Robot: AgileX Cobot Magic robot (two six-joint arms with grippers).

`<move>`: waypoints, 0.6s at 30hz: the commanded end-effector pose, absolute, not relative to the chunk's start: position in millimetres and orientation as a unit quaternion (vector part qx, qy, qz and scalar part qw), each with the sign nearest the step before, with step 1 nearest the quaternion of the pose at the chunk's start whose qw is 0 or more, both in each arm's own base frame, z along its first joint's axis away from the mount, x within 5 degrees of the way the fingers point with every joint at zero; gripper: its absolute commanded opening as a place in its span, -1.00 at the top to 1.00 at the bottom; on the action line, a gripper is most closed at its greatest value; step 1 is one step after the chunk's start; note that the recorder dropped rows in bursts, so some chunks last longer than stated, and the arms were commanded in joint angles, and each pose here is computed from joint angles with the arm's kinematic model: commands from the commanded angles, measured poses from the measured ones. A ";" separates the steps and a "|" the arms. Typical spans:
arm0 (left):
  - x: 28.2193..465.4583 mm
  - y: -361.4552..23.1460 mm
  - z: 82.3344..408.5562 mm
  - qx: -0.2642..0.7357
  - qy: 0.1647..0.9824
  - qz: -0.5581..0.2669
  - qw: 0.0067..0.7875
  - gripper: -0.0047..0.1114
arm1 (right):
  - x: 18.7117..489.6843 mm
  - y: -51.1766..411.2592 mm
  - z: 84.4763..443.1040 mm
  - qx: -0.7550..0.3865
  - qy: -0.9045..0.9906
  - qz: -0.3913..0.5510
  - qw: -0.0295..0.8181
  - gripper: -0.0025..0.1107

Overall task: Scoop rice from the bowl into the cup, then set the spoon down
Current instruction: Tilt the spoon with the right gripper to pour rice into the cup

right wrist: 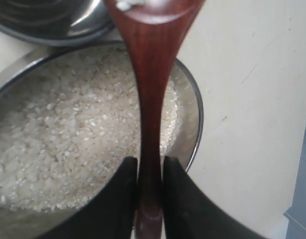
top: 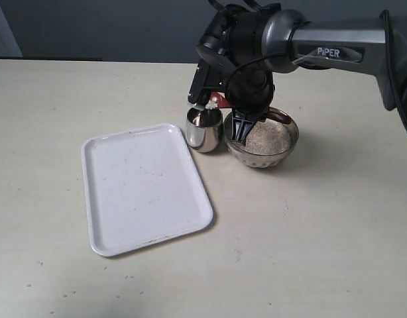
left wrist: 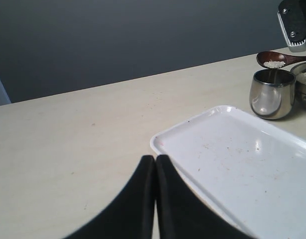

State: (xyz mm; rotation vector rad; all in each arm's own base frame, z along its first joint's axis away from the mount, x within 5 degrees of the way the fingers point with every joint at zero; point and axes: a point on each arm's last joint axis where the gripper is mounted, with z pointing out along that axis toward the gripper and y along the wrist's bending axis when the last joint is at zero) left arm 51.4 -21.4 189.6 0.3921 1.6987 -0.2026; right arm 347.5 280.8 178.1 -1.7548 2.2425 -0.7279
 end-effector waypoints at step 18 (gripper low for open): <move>51.2 -21.4 191.7 0.170 0.739 -0.092 0.646 0.91 | 339.2 289.3 175.9 -0.594 0.736 -0.297 0.132 0.97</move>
